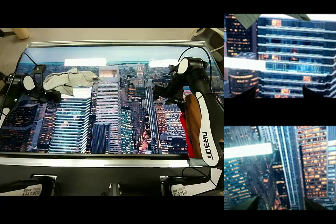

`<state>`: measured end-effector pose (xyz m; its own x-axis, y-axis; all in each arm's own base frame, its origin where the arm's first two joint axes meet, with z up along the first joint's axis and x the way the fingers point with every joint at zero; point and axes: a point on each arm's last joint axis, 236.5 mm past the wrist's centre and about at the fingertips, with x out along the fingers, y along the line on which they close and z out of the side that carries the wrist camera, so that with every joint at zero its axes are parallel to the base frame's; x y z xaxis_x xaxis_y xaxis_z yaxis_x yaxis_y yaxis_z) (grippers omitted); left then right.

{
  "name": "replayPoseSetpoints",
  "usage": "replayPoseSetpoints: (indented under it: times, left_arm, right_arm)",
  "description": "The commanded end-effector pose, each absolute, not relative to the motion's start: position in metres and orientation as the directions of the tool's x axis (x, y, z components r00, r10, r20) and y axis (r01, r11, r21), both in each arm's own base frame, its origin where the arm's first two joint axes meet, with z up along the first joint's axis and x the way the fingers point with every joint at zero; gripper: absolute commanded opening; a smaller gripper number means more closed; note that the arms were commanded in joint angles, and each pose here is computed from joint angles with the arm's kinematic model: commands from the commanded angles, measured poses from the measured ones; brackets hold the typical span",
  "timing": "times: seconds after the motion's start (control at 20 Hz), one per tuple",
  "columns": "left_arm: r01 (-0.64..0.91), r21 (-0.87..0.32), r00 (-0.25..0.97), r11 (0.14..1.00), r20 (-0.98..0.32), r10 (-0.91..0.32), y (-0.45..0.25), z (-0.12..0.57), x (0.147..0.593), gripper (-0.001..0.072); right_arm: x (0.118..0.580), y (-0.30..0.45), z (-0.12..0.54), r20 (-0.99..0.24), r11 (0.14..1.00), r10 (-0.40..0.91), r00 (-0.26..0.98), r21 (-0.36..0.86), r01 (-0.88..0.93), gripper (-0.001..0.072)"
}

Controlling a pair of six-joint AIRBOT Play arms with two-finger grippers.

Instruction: Fold the shirts.

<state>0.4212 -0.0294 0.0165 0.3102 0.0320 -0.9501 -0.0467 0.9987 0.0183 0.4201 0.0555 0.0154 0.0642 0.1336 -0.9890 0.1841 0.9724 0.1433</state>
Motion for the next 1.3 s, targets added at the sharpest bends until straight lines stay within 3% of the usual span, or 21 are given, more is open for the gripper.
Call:
replayPoseSetpoints:
  times: [0.0, 0.55, 0.7, 1.0, 1.05, 1.1, 1.2, 1.25]
  left_arm:
    - [-0.046, 0.019, 0.311, 0.999, -0.950, 0.032, -0.030, 0.017, 0.421, 0.0673]
    - [-0.046, 0.019, 0.311, 0.999, -0.950, 0.032, -0.030, 0.017, 0.421, 0.0673]
    - [-0.133, -0.043, 0.319, 0.990, -0.948, 0.001, -0.038, 0.017, 0.423, 0.0673]
    - [-0.115, -0.148, 0.640, 0.982, -0.767, -0.041, -0.048, 0.044, 0.510, 0.0663]
    - [-0.133, -0.176, 0.669, 0.975, -0.742, -0.043, -0.047, 0.040, 0.524, 0.0579]
    - [-0.158, -0.186, 0.641, 0.970, -0.766, -0.043, -0.043, 0.023, 0.533, 0.0579]
    - [-0.229, -0.195, 0.471, 0.954, -0.880, -0.067, -0.034, -0.030, 0.538, 0.0679]
    - [-0.295, -0.198, 0.388, 0.935, -0.919, -0.072, -0.026, -0.053, 0.540, 0.0679]
  right_arm:
    - [0.420, 0.056, 0.015, -0.989, 0.972, 0.134, 0.064, 0.144, 0.184, 0.0605]
    - [0.420, 0.056, 0.015, -0.989, 0.972, 0.134, 0.064, 0.144, 0.184, 0.0605]
    - [0.421, 0.056, 0.015, -0.989, 0.972, 0.135, 0.068, 0.145, 0.184, 0.0605]
    - [0.455, 0.054, 0.020, -0.970, 0.983, 0.124, 0.210, 0.149, 0.104, 0.0607]
    - [0.459, 0.054, 0.021, -0.965, 0.984, 0.126, 0.229, 0.151, 0.096, 0.0607]
    - [0.463, 0.054, 0.021, -0.961, 0.983, 0.127, 0.244, 0.154, 0.096, 0.0608]
    - [0.468, 0.056, 0.023, -0.954, 0.981, 0.136, 0.266, 0.166, 0.096, 0.0607]
    - [0.469, 0.056, 0.023, -0.954, 0.981, 0.135, 0.268, 0.166, 0.096, 0.0607]
